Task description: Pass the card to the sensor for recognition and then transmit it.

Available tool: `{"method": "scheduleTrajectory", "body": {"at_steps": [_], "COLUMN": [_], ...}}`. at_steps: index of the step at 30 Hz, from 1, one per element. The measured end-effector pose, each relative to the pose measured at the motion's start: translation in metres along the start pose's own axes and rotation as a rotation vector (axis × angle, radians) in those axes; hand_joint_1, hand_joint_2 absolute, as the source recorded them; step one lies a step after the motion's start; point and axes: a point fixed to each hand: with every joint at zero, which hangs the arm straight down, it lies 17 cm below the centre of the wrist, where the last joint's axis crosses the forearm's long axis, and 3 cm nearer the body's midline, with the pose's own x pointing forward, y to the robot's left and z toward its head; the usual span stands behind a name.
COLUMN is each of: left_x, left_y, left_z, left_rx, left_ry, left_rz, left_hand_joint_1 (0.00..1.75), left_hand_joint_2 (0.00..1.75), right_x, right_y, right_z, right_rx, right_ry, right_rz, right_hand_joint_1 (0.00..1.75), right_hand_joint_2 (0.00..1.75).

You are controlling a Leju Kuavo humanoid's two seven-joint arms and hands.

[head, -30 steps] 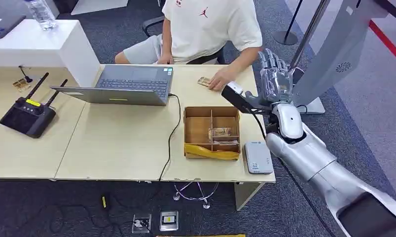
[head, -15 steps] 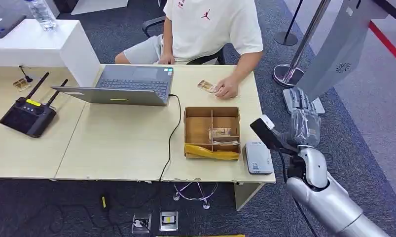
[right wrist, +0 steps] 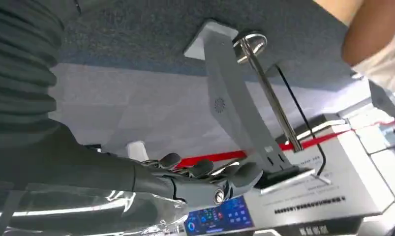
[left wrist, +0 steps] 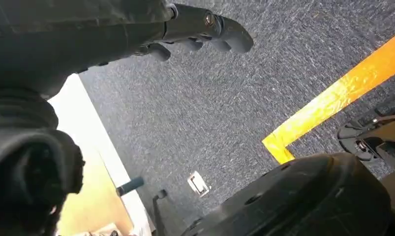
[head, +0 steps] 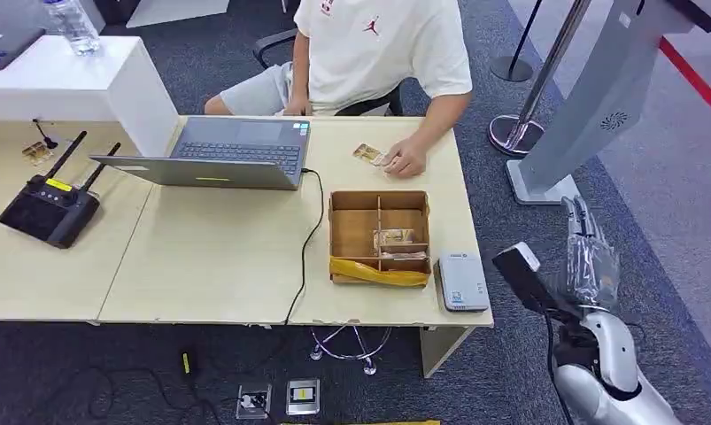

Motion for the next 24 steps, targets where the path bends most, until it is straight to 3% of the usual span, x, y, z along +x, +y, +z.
{"method": "scheduleTrajectory", "body": {"at_steps": [7,24], "left_x": [0.003,0.014], "left_y": [0.007,0.024], "left_z": [0.000,0.002], "left_rx": [0.012,0.042], "left_ry": [0.009,0.020], "left_rz": [-0.023,-0.077], "left_hand_joint_1": [0.00,0.00], "left_hand_joint_2": [0.00,0.00], "right_x": [0.003,0.074], "right_y": [0.039,0.077], "right_z": [0.022,0.026], "right_rx": [0.176,0.276], "right_ry": [-0.021,-0.177], "right_rz": [0.087,0.081], "right_hand_joint_1": [0.00,0.00], "right_hand_joint_2": [1.75,1.75]}}
